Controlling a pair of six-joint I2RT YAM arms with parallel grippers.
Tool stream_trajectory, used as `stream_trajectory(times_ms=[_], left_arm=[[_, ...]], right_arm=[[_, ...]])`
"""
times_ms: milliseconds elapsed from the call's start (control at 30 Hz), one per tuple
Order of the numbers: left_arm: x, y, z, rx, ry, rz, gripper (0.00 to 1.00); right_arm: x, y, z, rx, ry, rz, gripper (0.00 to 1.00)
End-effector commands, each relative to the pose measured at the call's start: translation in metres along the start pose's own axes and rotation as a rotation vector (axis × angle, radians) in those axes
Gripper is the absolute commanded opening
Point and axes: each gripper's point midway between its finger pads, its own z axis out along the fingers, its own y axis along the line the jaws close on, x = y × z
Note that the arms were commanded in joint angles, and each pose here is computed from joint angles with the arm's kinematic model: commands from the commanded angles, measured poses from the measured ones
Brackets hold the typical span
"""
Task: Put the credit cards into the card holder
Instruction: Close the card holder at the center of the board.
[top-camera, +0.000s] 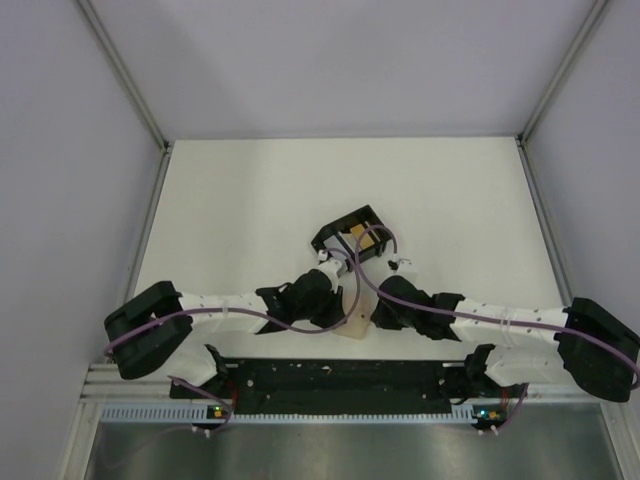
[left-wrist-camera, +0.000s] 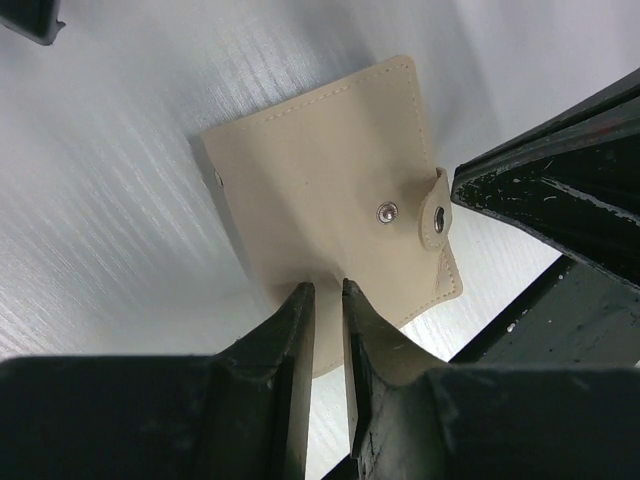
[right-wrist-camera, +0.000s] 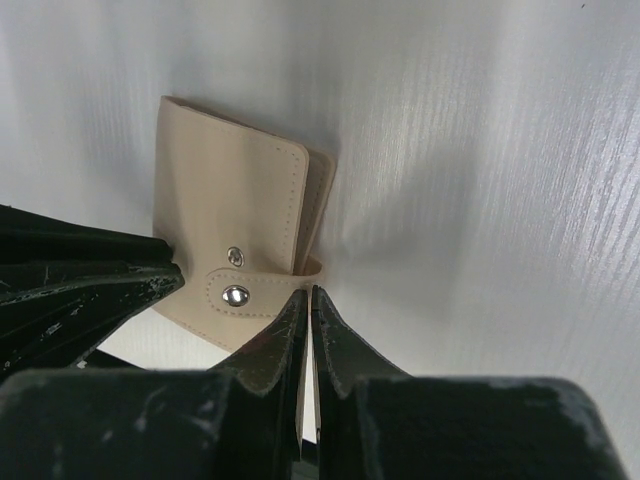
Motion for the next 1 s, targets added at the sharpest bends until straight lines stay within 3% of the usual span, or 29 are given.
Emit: stream_trajectory(times_ms=[0,667,967], left_arm=[[0.012,0.006,0.004,-0.008,0.029,-0.004,0.21],[0.015,0.004,0.009,0.008,0.032,-0.021,0.16],[0.013,0.001,0.008,0.019,0.027,-0.023,0.15]], right_arm=[[-0.021,0.023,-0.005,-0.07,-0.06,0.029,0.04],[-0.03,0.043,-0.004,-0.13,-0.068,-0.027,0.02],[-0.021,0.038,0.008,-0.075,-0.022,-0.025,0.01]])
